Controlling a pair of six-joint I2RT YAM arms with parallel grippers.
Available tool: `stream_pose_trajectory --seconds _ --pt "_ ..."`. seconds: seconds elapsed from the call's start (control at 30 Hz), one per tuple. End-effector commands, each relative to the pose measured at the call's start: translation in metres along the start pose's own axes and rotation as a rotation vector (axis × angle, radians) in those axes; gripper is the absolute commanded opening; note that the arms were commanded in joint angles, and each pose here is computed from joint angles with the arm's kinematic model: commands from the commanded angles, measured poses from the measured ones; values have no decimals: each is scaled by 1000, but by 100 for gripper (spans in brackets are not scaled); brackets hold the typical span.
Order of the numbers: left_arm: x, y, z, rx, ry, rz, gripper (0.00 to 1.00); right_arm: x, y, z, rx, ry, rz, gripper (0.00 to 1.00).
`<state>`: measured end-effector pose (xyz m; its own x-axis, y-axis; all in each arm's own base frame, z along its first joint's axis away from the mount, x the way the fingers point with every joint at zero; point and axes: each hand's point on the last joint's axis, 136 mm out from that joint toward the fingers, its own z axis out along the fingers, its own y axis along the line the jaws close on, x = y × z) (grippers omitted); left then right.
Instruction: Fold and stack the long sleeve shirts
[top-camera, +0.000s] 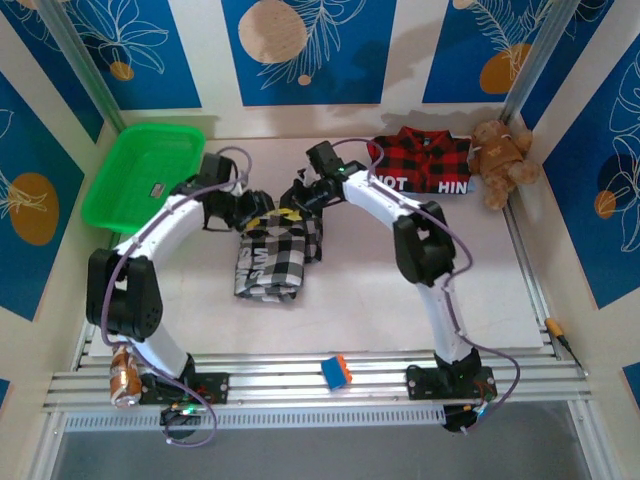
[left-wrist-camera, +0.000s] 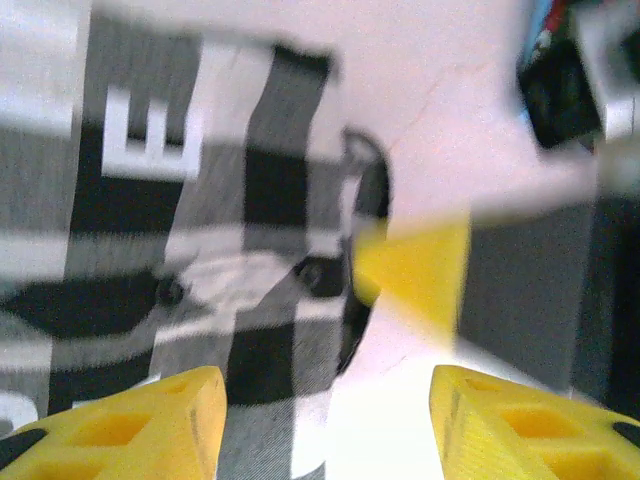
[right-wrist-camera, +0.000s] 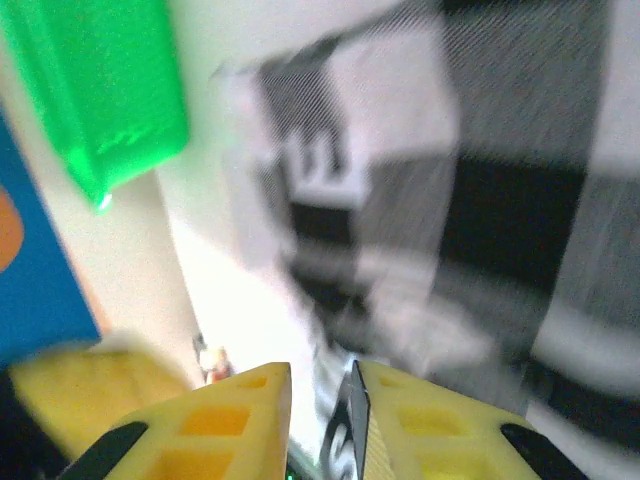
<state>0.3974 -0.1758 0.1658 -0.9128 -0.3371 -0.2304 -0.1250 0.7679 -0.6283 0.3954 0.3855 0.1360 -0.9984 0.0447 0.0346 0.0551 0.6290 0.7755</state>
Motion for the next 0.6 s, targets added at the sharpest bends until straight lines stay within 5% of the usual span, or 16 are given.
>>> stream_pose_trajectory --seconds 0.0,0.23,0.57 --pt "-1 33 13 -119 64 -29 55 53 9 -12 -51 105 -38 23" --pt "-33 57 45 -174 46 -22 47 127 -17 16 -108 334 5 18" --pt "-40 95 89 -242 52 -31 46 154 -113 57 110 417 114 15"
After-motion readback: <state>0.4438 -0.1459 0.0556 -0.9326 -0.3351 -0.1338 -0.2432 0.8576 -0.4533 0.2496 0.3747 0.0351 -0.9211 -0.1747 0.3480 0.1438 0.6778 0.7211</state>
